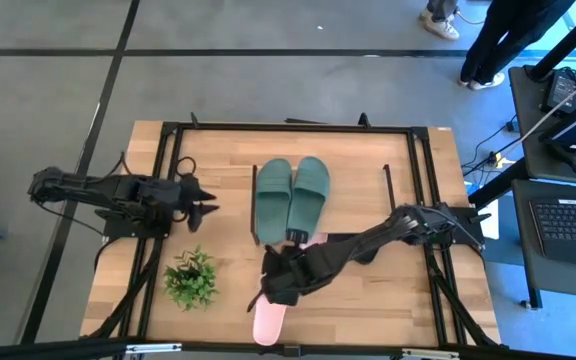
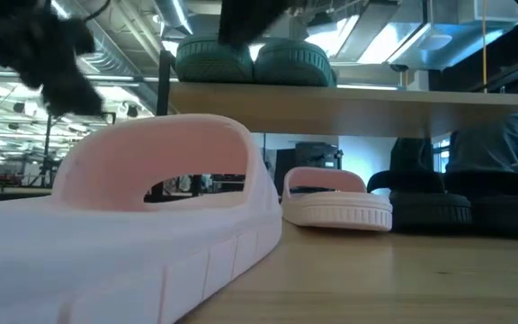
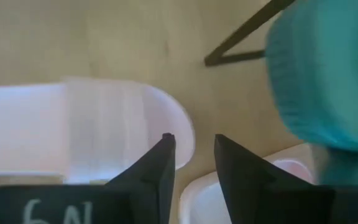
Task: Pick and place slides into the shelf
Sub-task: Put the left pink slipper under the shelf
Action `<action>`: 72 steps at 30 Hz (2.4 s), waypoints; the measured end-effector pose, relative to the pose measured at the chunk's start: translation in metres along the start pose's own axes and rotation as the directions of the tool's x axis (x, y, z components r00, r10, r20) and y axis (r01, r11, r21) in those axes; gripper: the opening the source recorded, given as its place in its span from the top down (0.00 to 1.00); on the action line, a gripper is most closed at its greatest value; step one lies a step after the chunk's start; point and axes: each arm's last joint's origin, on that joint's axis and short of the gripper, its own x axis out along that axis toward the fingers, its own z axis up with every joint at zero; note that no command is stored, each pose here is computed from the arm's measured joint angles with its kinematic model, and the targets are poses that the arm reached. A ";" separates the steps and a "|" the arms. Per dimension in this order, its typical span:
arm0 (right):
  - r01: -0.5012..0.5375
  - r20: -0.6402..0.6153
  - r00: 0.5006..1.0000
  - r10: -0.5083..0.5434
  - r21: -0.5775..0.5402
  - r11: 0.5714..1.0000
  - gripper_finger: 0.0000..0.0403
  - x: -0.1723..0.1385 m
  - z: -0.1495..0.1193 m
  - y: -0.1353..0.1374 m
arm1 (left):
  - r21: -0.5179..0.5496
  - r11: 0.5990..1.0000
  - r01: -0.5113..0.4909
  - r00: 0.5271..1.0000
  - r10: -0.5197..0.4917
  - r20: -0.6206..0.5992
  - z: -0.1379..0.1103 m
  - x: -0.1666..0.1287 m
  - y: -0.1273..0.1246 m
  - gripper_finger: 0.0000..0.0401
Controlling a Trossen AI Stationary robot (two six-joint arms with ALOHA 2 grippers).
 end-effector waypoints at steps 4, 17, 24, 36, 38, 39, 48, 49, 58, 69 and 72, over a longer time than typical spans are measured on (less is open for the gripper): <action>-0.065 0.066 0.996 0.063 0.027 0.998 0.73 -0.040 -0.001 -0.004 | 0.106 0.946 0.307 0.939 -0.319 0.129 0.017 -0.006 -0.023 0.58; -0.311 0.137 0.935 0.326 -0.123 0.943 0.73 -0.149 -0.036 0.001 | 0.386 0.666 0.639 0.576 -0.746 0.334 0.042 -0.037 -0.091 0.58; -0.396 0.137 0.895 0.424 -0.192 0.898 0.73 -0.182 -0.057 0.010 | 0.429 0.678 0.597 0.650 -0.722 0.236 0.051 -0.030 -0.158 0.58; -0.541 0.047 0.805 0.591 -0.351 0.765 0.73 -0.202 -0.084 0.041 | 0.336 0.633 0.697 0.692 -0.717 -0.083 0.036 -0.026 -0.284 0.58; -0.544 0.047 0.801 0.597 -0.359 0.758 0.73 -0.204 -0.087 0.043 | 0.283 0.664 0.692 0.713 -0.690 -0.123 0.026 -0.023 -0.298 0.58; -0.546 0.049 0.798 0.601 -0.362 0.755 0.73 -0.205 -0.088 0.044 | 0.263 0.686 0.679 0.729 -0.670 -0.136 0.019 -0.021 -0.306 0.58; -0.539 0.050 0.802 0.596 -0.371 0.756 0.73 -0.205 -0.088 0.044 | 0.321 0.778 0.539 0.840 -0.471 -0.269 -0.037 0.033 -0.350 0.58; -0.537 0.046 0.804 0.593 -0.372 0.757 0.73 -0.205 -0.088 0.043 | 0.339 0.785 0.519 0.851 -0.438 -0.289 -0.044 0.040 -0.352 0.58; -0.529 0.042 0.807 0.589 -0.394 0.752 0.73 -0.205 -0.089 0.043 | 0.411 0.839 0.358 0.916 -0.230 -0.328 -0.081 0.091 -0.357 0.58; -0.526 0.036 0.811 0.584 -0.395 0.754 0.73 -0.204 -0.089 0.043 | 0.531 0.780 0.332 0.915 -0.130 -0.382 -0.089 0.103 -0.359 0.58; -0.526 0.036 0.811 0.584 -0.394 0.754 0.73 -0.204 -0.089 0.043 | 0.548 0.764 0.341 0.912 -0.128 -0.389 -0.089 0.097 -0.363 0.58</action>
